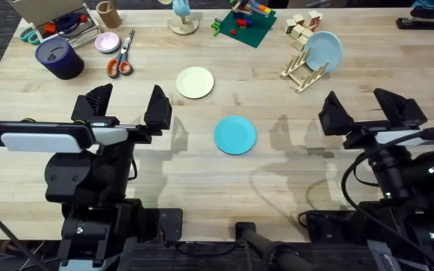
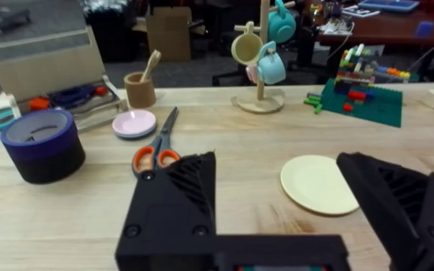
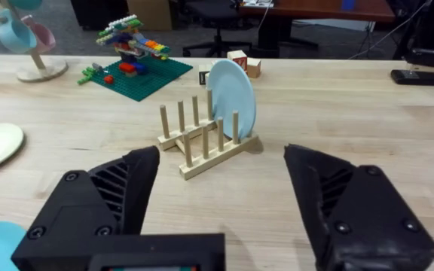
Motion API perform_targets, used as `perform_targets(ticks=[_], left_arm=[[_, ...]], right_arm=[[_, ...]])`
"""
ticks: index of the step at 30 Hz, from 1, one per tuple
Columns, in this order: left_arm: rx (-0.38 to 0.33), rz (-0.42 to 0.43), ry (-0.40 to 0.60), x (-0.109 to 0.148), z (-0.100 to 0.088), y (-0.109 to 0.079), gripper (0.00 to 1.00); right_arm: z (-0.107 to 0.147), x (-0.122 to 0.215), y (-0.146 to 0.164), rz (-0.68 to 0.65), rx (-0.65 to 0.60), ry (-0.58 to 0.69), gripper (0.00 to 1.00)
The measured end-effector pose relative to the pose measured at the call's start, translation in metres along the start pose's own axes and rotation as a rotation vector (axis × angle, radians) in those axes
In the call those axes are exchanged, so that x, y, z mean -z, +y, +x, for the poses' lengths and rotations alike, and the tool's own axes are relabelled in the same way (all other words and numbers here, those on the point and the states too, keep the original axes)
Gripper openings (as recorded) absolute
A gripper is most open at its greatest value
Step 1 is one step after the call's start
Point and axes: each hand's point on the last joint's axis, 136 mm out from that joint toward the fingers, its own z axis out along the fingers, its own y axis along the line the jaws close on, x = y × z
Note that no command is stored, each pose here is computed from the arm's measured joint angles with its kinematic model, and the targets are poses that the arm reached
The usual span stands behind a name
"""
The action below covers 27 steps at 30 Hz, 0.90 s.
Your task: Pick up the plates from the table one by one and place each into a slot on the dish rack.
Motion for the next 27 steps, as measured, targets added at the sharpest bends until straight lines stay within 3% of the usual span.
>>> perform_targets(ticks=[10,16,21,24,27], left_arm=[[0.0,0.0,-0.026,0.0,-0.006,0.0,0.994],[0.001,0.004,0.012,0.002,-0.005,-0.001,0.993],[0.001,0.002,-0.036,0.016,-0.053,-0.001,0.993],[0.002,-0.009,-0.047,0.027,-0.086,0.001,0.993],[0.003,-0.017,0.004,0.033,-0.103,0.002,0.994]], right_arm=[[-0.002,0.0,0.0,0.0,0.0,-0.009,0.996],[-0.027,0.001,0.0,-0.001,0.003,-0.111,0.995],[-0.04,0.006,0.0,-0.001,0.003,-0.12,0.995],[-0.069,0.014,0.001,-0.001,0.004,-0.151,0.995],[-0.098,0.022,0.001,-0.001,0.004,-0.153,0.995]])
